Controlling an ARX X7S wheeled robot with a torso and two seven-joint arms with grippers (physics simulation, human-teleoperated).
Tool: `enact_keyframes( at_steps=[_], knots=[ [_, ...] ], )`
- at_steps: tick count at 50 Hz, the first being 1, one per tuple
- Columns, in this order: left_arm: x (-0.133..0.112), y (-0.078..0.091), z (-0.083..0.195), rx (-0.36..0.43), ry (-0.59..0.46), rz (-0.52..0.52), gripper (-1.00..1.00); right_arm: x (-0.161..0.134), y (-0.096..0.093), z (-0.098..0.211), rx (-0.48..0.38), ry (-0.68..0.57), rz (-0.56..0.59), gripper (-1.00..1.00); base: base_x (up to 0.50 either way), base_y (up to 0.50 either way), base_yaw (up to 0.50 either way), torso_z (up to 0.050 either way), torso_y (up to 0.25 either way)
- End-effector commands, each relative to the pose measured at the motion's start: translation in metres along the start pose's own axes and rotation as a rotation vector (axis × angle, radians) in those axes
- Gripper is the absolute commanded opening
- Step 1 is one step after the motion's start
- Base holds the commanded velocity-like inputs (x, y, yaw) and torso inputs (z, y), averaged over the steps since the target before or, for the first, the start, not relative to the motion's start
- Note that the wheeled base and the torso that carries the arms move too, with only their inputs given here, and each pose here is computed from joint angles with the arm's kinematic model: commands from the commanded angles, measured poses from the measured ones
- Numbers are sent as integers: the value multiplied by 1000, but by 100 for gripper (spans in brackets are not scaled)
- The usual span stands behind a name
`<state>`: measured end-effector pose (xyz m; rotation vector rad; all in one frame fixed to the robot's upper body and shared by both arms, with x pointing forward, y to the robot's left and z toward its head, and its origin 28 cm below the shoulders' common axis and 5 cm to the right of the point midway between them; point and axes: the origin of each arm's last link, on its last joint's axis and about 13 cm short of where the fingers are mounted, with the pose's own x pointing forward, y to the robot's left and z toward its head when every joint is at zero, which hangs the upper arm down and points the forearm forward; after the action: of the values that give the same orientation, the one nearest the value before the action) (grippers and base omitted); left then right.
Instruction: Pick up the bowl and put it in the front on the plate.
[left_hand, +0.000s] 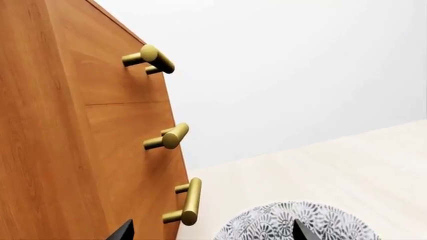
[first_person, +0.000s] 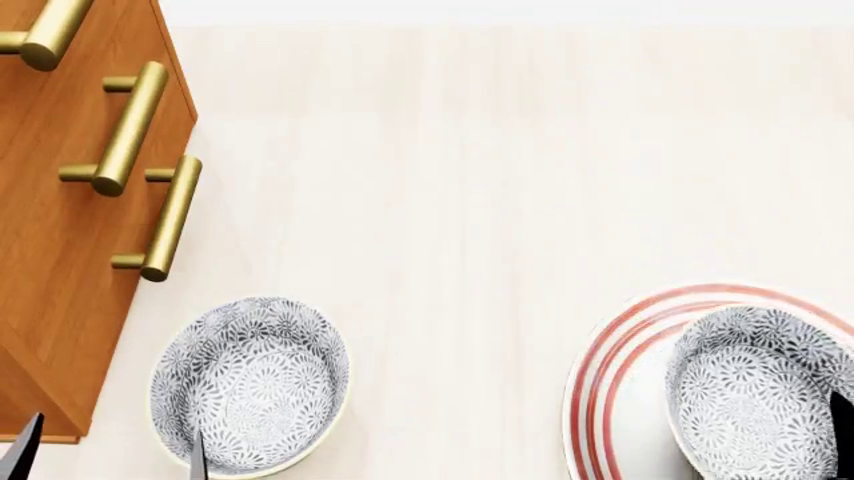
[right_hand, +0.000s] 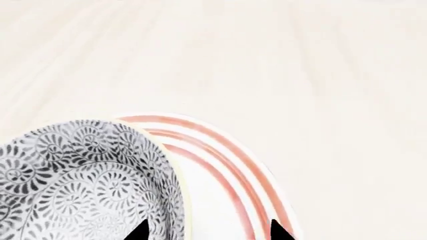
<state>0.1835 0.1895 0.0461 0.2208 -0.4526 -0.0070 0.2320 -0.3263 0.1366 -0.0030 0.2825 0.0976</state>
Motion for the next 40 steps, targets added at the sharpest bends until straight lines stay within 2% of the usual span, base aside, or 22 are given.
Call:
enact_keyframes(
  at_steps=[1,10,17,23,27,30,31,33,34,36,37,38,40],
  knots=[
    [1,0,1,2,-3,-3,100,-3,-8,15,-4,-47,-41,100,0,0,0,0,0],
    [0,-1,0,-2,-2,-7,100,-16,-21,36,-9,-98,-121,100,0,0,0,0,0],
    [0,-1,0,-4,-3,-9,100,-28,-26,53,-15,-158,-133,100,0,0,0,0,0],
    [0,-1,-1,-3,-4,-10,100,-41,-29,73,-33,-246,-126,100,0,0,0,0,0],
    [1,0,1,-1,-13,-3,100,-54,-28,84,-9,-375,-77,100,0,0,0,0,0],
    [2,1,2,2,-21,2,100,-58,-19,90,68,-513,-22,100,0,0,0,0,0],
    [3,2,3,5,-27,4,100,-59,-11,91,80,-614,13,100,0,0,0,0,0],
    [5,4,6,9,-38,16,100,-58,3,89,76,-680,104,100,0,0,0,0,0],
    [8,7,10,14,-51,30,100,-57,16,87,42,-731,194,100,0,0,0,0,0],
    [11,9,12,17,-60,43,100,-59,26,85,69,-749,289,100,0,0,0,0,0],
    [12,11,14,19,-67,52,100,-62,33,85,90,-777,339,100,0,0,0,0,0],
    [14,13,16,20,-74,61,100,-62,39,85,121,-834,336,100,0,0,0,0,0],
    [15,16,18,25,-87,81,100,-63,51,82,204,-855,397,100,0,0,0,0,0]
  ],
)
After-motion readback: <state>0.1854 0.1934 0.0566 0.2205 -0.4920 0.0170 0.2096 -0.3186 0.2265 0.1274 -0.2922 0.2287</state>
